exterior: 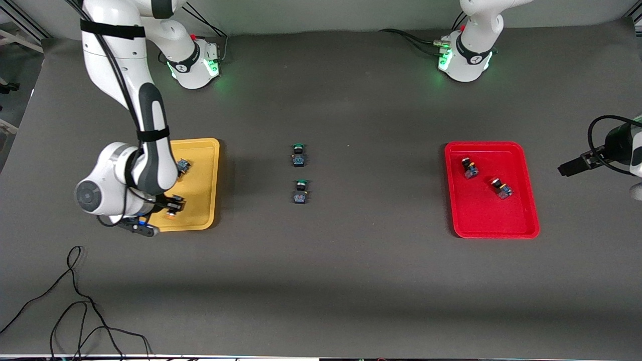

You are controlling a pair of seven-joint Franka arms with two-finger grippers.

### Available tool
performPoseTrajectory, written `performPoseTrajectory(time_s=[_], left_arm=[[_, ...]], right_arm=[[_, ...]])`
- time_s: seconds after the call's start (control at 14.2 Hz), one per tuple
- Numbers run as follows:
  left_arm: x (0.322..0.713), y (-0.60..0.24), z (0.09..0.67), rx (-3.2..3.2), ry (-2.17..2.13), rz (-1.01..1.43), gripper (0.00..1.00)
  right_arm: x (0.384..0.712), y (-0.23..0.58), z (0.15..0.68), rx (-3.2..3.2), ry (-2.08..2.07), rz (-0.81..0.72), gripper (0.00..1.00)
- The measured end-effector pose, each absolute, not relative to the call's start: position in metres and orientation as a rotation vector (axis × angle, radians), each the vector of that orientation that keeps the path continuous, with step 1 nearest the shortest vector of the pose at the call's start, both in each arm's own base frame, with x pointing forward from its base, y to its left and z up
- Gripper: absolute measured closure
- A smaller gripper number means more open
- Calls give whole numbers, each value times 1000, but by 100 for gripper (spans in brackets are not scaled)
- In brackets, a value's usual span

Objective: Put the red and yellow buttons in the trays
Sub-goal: 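Open the right gripper to release the orange button in the yellow tray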

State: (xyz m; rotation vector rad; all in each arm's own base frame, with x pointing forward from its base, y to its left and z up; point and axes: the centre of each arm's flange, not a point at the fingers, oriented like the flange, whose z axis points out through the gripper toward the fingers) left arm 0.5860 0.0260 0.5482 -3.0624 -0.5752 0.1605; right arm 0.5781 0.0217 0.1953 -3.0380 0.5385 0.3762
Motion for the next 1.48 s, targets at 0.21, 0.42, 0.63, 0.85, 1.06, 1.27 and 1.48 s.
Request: performPoseTrajectory(time_s=[0.21,0.42,0.63,0.85,1.06,1.27,1.48], left_arm=[[590,8,549,-3090,-539,127,0],[586,-10,544,-3086,-485,115,0],[568,-13,543,-3092,-429,96,0],[562,-4,550,-3093,-438,77,0],[564,0,547,-3089,-447,80,0],[568,4,539,-3079,-452,86,0],[570,13,537,-3075,-475,82,0]], right_arm=[[574,27,186,-3037,544,380,59],[573,26,184,-3020,568,378,46],[577,26,191,-3014,568,357,16],[590,29,226,-2986,544,264,0],[603,31,289,-2994,434,181,0],[611,23,364,-2946,377,207,0],[618,20,450,-2962,278,214,0]])
